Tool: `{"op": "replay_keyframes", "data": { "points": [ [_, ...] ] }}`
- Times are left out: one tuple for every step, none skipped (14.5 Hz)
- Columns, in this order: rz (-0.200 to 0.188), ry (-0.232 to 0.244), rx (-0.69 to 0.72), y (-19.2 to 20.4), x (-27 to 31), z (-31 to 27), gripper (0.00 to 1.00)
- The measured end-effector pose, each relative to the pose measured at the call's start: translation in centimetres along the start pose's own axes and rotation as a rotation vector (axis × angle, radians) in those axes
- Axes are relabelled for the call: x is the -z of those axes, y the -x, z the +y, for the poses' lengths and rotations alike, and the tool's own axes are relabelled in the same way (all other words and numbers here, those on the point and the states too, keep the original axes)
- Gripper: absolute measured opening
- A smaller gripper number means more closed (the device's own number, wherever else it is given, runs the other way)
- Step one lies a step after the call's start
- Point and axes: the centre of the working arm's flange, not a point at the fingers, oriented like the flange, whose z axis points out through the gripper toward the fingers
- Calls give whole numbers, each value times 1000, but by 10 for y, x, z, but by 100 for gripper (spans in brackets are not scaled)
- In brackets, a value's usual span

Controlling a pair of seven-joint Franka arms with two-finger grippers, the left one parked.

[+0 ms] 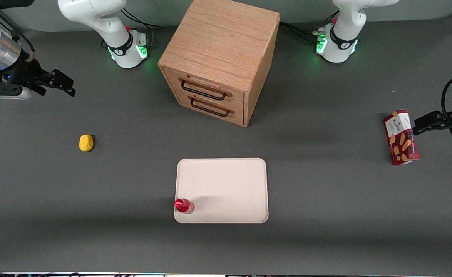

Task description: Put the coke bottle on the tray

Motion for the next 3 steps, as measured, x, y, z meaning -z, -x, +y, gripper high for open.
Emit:
{"op": "replay_keyframes", "data": {
  "points": [
    [5,4,-1,-4,2,-1,100],
    [6,7,-1,-8,2,-2,100],
    [5,10,-1,-12,1,-3,100]
  ]
}}
